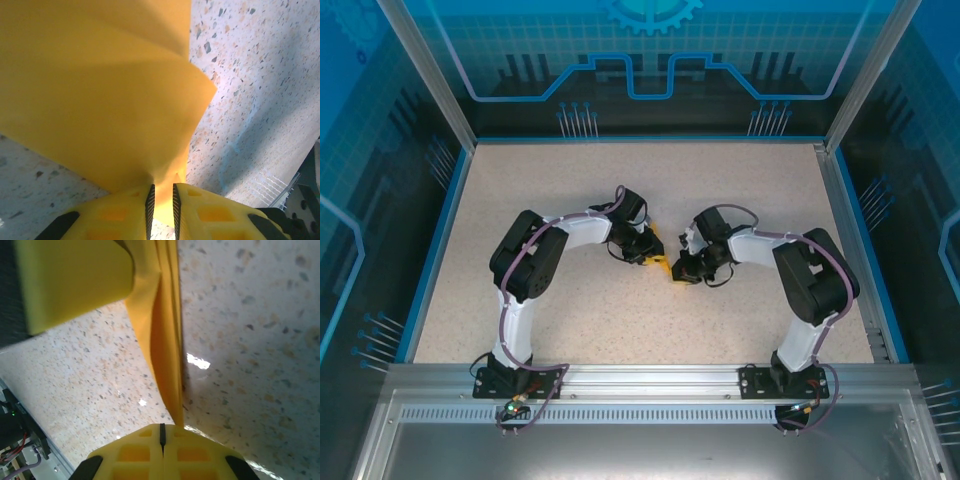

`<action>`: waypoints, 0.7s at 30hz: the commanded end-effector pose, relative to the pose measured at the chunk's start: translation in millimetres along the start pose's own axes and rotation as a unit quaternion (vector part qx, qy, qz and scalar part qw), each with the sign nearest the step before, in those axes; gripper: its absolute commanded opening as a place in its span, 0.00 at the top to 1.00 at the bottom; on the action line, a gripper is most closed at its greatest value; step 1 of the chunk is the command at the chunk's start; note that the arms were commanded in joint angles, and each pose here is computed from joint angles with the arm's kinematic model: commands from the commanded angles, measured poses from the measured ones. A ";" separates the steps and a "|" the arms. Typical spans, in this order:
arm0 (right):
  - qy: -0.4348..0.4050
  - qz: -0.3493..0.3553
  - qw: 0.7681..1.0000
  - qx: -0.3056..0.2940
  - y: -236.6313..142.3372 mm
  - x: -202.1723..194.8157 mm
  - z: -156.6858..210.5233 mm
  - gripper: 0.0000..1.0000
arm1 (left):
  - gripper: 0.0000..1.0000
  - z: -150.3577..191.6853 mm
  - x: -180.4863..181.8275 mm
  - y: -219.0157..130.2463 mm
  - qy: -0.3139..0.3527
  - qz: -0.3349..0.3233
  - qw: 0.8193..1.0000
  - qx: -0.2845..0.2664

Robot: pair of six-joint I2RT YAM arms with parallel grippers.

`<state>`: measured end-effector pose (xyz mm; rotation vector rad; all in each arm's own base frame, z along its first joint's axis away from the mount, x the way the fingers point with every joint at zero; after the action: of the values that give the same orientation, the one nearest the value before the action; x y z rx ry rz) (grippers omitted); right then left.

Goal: Fold a paper plane with a square sheet of paper (pick it up from the middle)
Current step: Fold the wing for the fifth time at the center of the table.

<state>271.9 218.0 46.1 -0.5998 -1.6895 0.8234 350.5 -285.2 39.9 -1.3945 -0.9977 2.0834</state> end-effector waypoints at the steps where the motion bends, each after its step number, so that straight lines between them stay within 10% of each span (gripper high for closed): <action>1: -0.009 -0.017 1.000 -0.008 -2.2 6.0 -18.5 0.95 | 0.78 -4.8 30.6 11.2 -0.025 -0.057 0.998 -0.006; 21: 0.020 0.040 0.997 0.059 15.3 -25.9 13.2 0.96 | 0.78 -6.7 32.2 11.1 -0.027 -0.063 0.998 -0.010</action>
<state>292.2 225.9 34.6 -0.5973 -1.6970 0.8562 350.4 -285.1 40.0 -1.3935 -0.9978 2.0834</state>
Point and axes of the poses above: each hand's point on the last joint's axis, 136 mm out from that joint toward the fingers, its own y axis out along the fingers, its own x axis along the line the jaws close on, z = x × y, the point moved 3 cm from there along -y, back along the fingers, and after that the axes turned 12 degrees about -y, right-handed, at the moved point
